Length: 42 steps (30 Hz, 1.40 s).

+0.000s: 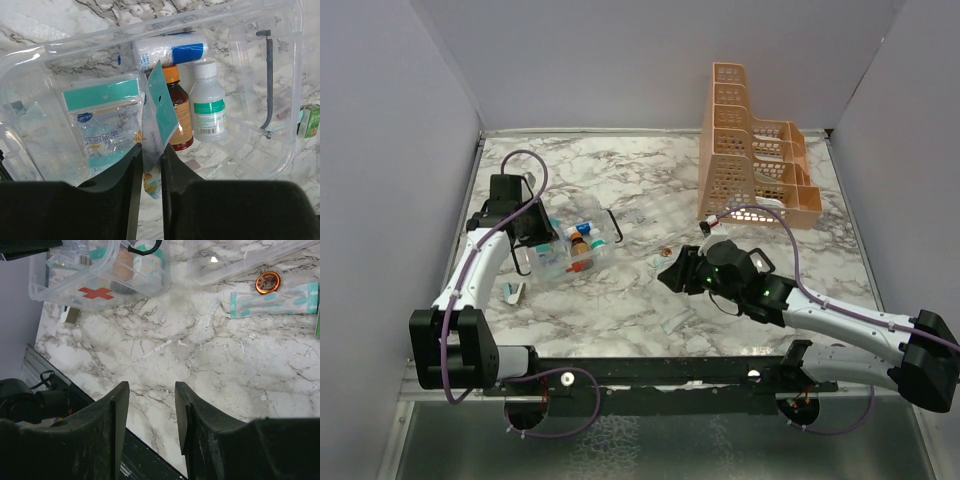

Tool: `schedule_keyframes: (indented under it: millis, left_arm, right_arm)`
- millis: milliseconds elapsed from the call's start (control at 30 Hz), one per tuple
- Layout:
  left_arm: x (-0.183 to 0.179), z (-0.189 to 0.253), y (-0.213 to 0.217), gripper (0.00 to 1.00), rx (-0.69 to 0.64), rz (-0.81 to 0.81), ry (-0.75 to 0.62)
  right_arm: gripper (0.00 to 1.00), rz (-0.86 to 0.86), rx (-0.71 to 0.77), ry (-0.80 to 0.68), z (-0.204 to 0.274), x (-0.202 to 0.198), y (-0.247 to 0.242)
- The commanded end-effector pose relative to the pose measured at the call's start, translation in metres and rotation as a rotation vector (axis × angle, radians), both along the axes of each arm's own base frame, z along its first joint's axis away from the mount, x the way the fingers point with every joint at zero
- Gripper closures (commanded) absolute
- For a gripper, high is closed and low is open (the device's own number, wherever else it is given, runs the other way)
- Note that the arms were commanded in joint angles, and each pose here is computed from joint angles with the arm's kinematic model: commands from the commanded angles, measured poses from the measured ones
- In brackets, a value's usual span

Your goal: Organize the medicine kit

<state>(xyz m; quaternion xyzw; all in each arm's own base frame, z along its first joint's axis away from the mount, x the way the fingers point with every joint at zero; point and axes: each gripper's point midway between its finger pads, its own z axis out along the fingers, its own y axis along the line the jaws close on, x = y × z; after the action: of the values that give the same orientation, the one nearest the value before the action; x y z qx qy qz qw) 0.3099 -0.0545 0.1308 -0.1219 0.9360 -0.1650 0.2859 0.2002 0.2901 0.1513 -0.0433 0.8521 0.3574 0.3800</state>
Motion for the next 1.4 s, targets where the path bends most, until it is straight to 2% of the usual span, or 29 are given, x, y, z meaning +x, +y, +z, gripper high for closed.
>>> schedule_keyframes:
  millis: [0, 433, 767, 1133, 1367]
  left_arm:
    - [0.008, 0.002, -0.005, 1.00, -0.043, -0.009, 0.023]
    - [-0.002, -0.030, 0.009, 1.00, 0.041, -0.004, 0.174]
    - [-0.009, -0.017, 0.022, 1.00, 0.112, 0.017, 0.158]
    - [-0.012, -0.023, 0.004, 1.00, 0.018, -0.033, 0.184]
    - [-0.013, -0.025, 0.004, 0.98, 0.011, -0.020, 0.189]
  right_arm:
    - [0.59, -0.013, 0.037, -0.004, 0.003, 0.001, 0.003]
    - [0.59, -0.001, 0.032, 0.014, -0.001, 0.002, 0.009]
    - [0.59, 0.032, 0.031, 0.030, -0.003, 0.001, 0.019]
    - [0.59, 0.029, 0.041, 0.038, -0.006, 0.000, 0.019]
    - [0.59, 0.033, 0.041, 0.043, -0.008, 0.000, 0.020]
